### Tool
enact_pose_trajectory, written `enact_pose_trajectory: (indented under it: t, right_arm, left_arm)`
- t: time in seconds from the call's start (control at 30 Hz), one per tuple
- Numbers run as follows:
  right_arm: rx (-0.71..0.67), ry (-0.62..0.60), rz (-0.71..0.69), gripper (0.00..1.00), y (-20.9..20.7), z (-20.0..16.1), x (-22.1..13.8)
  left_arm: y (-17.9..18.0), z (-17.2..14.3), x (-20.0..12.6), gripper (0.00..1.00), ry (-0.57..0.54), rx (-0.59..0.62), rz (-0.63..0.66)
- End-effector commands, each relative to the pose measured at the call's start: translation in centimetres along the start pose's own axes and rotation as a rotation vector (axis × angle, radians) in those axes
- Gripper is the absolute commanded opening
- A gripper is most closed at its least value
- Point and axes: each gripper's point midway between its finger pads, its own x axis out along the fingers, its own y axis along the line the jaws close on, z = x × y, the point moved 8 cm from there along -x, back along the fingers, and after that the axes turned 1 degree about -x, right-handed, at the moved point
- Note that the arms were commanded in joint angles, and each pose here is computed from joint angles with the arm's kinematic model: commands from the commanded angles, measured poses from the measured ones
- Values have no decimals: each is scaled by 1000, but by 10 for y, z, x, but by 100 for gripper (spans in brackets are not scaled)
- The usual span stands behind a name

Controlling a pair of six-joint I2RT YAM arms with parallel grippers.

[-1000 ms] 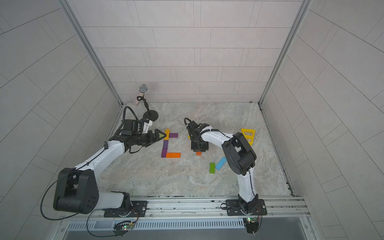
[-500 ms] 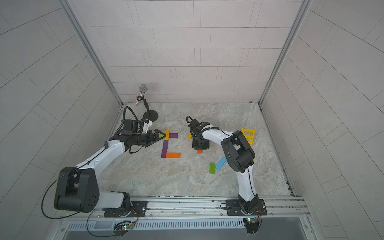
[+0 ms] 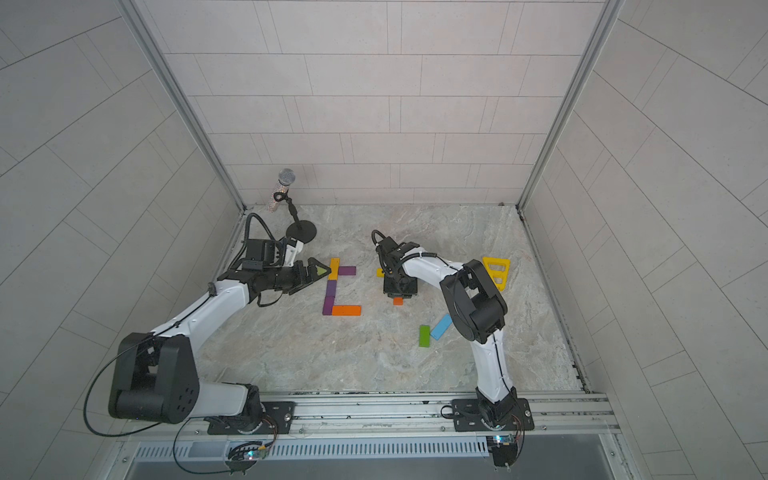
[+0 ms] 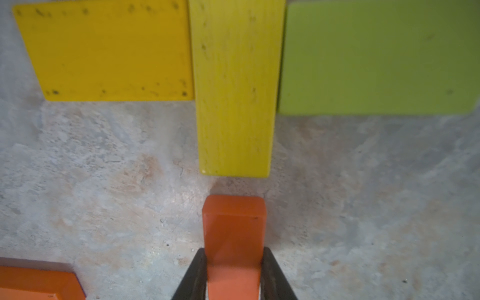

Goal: Assemble the letter t with building blocks
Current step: Assemble the building block at the center of the board.

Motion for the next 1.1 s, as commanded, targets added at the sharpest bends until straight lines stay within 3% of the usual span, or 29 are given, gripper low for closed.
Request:
enact_pose_trajectory:
  t: [0.0,1.07]
  right_arm:
    - [10,22,-27,19,-4,1,12]
    - [18,22,-42,19,-9,12,18]
  left_arm:
    - [-2,6,-1,100,-11,3,-15]
    - [2,6,0,100,-6,-6,-10]
